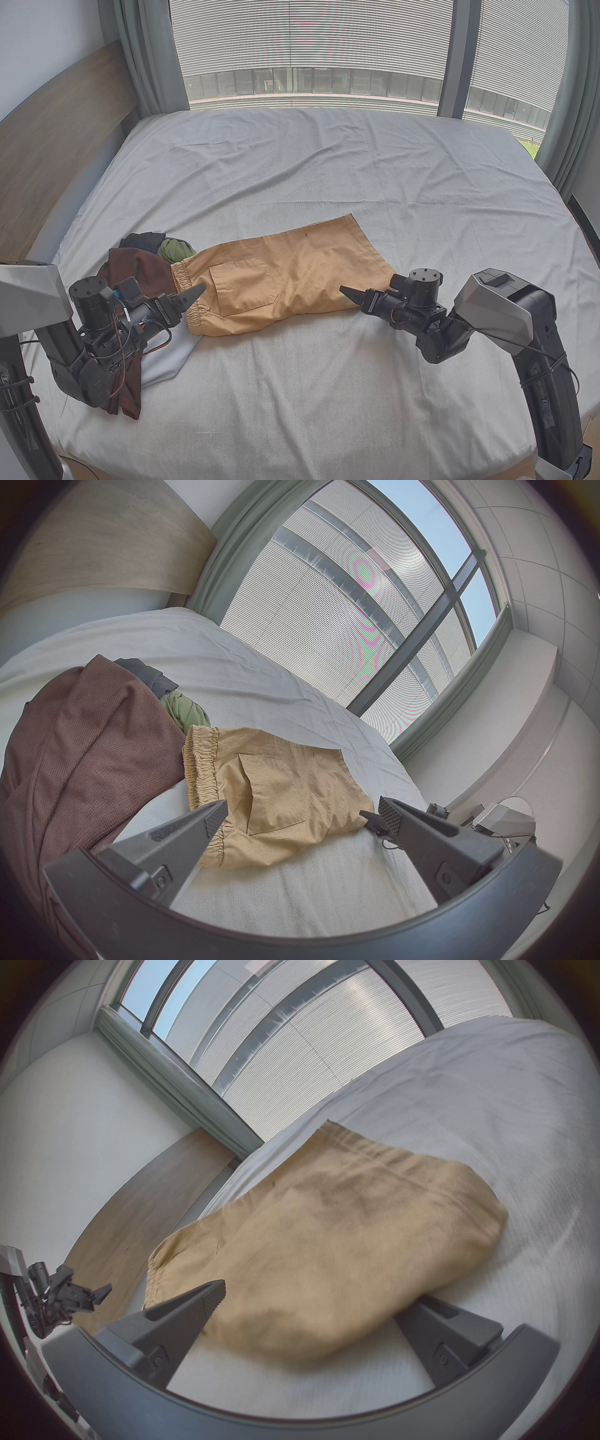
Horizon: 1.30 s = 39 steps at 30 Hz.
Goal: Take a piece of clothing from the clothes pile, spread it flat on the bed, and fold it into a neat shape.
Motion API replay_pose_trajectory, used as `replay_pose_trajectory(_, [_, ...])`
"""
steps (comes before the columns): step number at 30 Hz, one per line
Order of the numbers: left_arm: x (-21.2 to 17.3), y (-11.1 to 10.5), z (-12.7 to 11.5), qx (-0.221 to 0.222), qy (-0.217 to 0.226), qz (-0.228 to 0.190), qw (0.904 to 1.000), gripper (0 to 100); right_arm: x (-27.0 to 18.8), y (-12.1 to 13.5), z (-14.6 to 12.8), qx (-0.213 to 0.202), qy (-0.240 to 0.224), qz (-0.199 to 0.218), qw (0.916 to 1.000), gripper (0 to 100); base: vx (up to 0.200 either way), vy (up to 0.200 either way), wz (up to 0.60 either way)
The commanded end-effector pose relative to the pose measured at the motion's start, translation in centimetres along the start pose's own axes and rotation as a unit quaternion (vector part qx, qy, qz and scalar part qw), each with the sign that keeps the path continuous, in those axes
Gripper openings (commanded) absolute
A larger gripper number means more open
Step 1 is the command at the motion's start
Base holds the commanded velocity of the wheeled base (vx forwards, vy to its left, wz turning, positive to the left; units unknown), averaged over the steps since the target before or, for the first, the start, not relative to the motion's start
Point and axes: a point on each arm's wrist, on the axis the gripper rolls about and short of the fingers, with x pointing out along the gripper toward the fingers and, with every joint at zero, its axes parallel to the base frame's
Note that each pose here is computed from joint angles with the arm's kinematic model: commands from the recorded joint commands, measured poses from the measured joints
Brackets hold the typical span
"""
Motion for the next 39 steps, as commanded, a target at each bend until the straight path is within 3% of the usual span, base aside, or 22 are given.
replay_pose_trajectory(1, [0.0,0.0,0.0,0.000,-0.001,0.000,1.0000,100,2.2,-1.2,-1.0,-0.004,-0.026,-0.020,0.9995,100,0.000,0.000,0.00])
replay_pose_trajectory(26, [0.0,0.2,0.1,0.000,-0.003,0.003,1.0000,100,3.1,-0.1,-1.5,0.017,-0.017,-0.015,0.9996,100,0.000,0.000,0.00])
replay_pose_trajectory(27, [0.0,0.2,0.1,0.000,-0.003,0.003,1.0000,100,3.0,-0.1,-1.6,0.018,-0.017,-0.015,0.9996,0,0.000,0.000,0.00])
replay_pose_trajectory(39, [0.0,0.3,0.1,-0.003,-0.002,0.004,1.0000,100,2.0,0.8,-0.3,0.016,-0.031,-0.021,0.9992,0,0.000,0.000,0.00])
